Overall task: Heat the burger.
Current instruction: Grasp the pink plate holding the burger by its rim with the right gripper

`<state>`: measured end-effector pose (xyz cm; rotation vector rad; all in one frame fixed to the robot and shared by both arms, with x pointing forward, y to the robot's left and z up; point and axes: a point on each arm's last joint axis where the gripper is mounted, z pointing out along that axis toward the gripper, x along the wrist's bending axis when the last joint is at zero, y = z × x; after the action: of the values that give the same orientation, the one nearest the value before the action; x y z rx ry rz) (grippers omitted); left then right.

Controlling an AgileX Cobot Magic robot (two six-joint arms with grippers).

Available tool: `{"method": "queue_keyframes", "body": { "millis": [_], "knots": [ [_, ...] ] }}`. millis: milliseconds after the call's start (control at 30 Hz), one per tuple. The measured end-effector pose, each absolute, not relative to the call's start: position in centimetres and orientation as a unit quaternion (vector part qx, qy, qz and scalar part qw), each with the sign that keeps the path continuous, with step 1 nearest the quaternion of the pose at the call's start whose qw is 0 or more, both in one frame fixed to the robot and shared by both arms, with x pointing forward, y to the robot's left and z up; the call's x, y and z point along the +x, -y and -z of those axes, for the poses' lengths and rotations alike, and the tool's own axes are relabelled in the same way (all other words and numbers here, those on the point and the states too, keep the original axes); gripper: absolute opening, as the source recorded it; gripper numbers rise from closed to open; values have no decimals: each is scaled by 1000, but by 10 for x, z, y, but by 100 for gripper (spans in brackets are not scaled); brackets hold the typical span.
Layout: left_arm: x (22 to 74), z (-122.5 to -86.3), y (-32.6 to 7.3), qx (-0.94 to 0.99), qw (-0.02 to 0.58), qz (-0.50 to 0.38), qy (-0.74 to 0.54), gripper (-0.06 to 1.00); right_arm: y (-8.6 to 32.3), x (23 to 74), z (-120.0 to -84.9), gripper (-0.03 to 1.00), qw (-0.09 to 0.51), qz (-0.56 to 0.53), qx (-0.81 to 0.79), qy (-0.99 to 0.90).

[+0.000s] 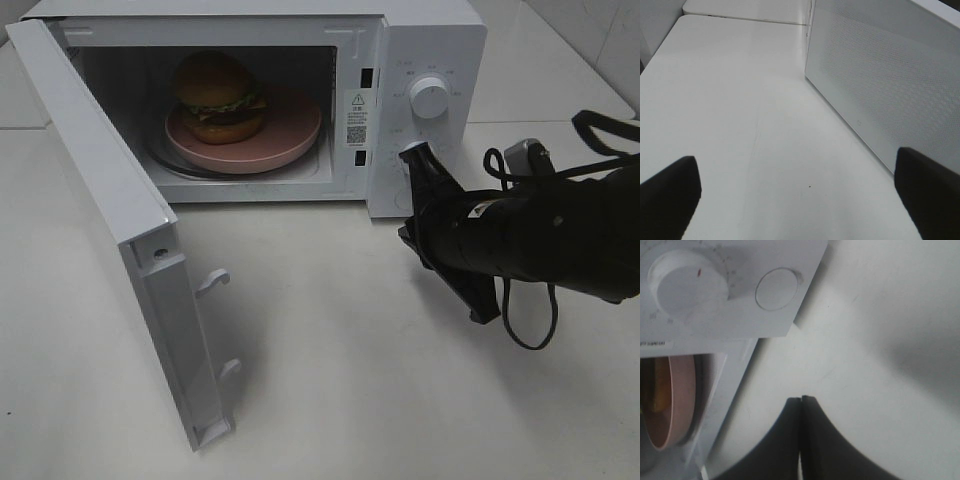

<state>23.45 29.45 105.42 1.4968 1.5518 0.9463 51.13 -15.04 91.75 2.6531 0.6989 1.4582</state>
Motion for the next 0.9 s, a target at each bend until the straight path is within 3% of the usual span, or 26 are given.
{"method": "queue_keyframes", "body": {
  "millis": [433,733,900],
  "knots": [
    [235,-1054,-294,587,383,-371,-609,97,157,494,-939,3,32,-395,809,-434],
    [235,-1054,-294,587,383,-371,-609,97,150,498,-962,5,13,-315,707,-633],
    [235,-1054,-294,587,383,-371,-609,97,146,503,-979,5,34,-271,624,-732]
  ]
}}
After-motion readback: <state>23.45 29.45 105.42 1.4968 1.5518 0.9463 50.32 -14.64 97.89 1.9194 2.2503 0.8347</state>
